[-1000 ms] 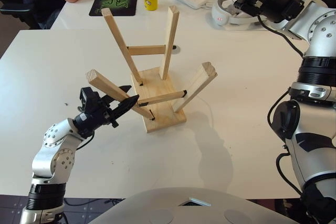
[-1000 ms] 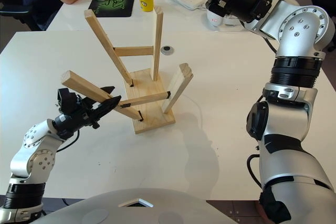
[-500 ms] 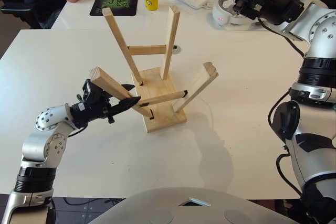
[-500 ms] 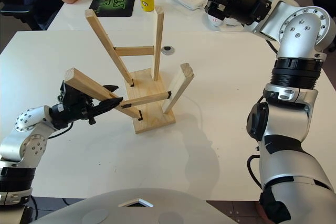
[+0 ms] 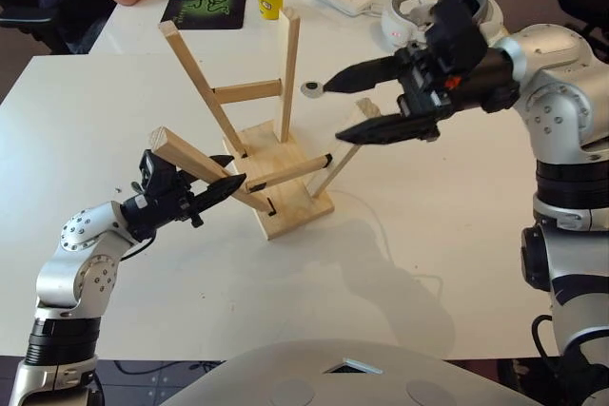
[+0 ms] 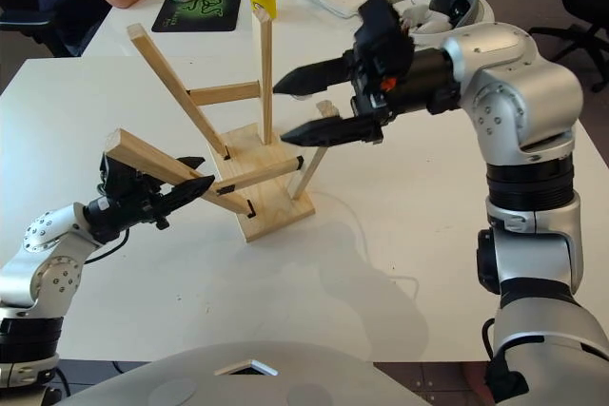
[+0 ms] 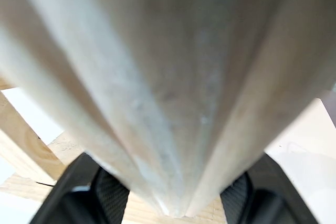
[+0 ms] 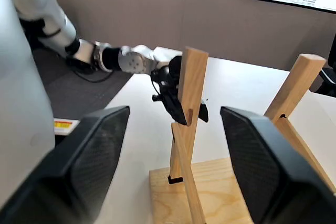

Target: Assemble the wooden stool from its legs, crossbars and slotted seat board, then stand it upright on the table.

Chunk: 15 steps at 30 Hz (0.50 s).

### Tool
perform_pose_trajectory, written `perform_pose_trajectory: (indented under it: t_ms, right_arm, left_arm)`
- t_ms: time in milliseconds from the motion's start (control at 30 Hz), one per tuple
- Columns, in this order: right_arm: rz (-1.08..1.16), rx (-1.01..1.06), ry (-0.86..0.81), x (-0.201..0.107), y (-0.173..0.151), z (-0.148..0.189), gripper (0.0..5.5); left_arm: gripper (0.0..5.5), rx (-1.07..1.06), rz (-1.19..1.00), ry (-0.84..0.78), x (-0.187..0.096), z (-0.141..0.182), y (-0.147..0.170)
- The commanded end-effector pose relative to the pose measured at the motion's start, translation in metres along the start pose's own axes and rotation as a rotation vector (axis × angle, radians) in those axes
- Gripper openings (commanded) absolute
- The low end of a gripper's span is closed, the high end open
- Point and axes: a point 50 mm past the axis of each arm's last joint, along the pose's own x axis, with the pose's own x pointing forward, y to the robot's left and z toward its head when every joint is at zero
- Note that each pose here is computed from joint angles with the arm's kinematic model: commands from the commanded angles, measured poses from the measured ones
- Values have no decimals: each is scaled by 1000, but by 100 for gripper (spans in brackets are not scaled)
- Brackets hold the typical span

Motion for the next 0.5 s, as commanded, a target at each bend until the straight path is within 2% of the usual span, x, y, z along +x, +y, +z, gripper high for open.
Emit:
perform_pose_trajectory:
  t_ms: [33,167,300,500]
  right_arm:
    - [33,-206,156,28,-15,2,320]
    - [80,-272,243,39,-15,1,320]
    - [155,-281,357,29,-9,-12,320]
    - [113,-220,386,20,-19,-23,320]
  left_arm:
    - [203,-68,34,92,-3,-21,-9]
    - [203,-65,33,88,-2,-19,-11]
    - [203,-62,50,84,-3,-19,-10]
    - [203,-59,48,87,-4,-21,-14]
